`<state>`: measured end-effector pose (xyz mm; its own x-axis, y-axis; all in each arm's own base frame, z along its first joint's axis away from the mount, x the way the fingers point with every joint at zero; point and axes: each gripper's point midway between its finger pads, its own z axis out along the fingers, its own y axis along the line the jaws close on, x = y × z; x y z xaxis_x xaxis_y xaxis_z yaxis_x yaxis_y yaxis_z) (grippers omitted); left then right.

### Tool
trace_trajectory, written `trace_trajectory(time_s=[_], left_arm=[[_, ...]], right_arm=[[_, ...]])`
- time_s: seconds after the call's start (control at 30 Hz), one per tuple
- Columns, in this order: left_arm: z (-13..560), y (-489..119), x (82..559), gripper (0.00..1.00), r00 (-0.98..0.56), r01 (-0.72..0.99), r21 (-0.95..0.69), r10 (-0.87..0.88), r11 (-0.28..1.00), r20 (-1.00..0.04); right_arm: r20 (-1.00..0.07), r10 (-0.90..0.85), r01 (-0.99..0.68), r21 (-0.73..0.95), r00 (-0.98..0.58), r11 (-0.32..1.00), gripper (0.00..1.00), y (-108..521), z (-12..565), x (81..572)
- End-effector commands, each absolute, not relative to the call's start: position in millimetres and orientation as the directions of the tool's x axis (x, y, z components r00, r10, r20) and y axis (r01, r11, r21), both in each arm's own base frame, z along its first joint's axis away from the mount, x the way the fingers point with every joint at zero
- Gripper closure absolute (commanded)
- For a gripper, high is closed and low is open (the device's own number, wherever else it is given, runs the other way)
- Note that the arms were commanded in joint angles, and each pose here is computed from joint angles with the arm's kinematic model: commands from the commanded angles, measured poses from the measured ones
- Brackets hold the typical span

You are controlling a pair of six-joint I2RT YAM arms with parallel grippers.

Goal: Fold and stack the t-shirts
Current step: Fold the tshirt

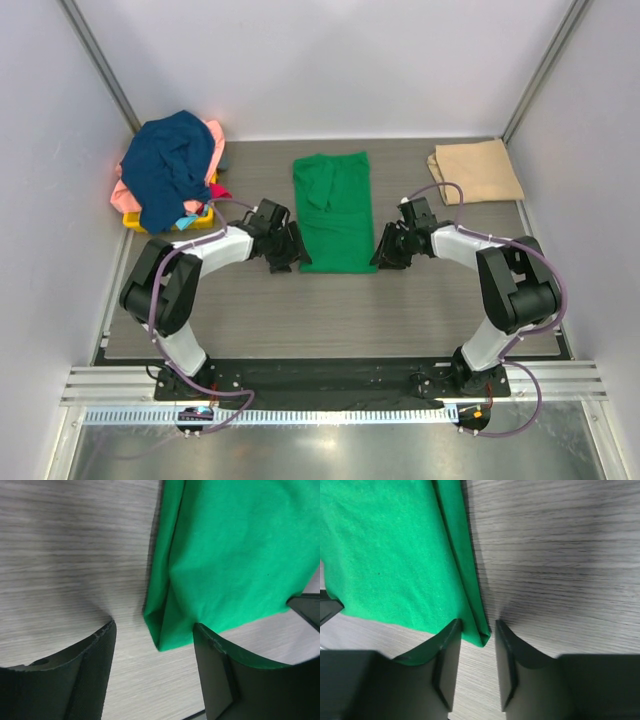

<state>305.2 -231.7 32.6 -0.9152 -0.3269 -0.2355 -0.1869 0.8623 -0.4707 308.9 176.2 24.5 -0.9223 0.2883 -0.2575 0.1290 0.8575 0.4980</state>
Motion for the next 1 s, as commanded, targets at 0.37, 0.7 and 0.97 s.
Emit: trace_trajectory(time_s=[0.37,0.7,0.97], left_arm=[[8,-246,303,0.76,-0.904,-0.205,-0.497,-0.358,0.843,-0.235],[45,-259,289,1.0,-0.894,-0.165,-0.528,-0.352,0.833,-0.277],[82,-269,214,1.0,-0.899,-0.13,-0.525,-0.324,0.841,-0.296]], right_arm=[[-0.243,0.278,0.126,0.498,-0.929,0.858,0.87,177,12,302],[-0.3,0.304,0.097,0.549,-0.904,0.83,0.99,177,49,295],[-0.329,0.319,0.088,0.56,-0.889,0.824,0.99,161,90,243]])
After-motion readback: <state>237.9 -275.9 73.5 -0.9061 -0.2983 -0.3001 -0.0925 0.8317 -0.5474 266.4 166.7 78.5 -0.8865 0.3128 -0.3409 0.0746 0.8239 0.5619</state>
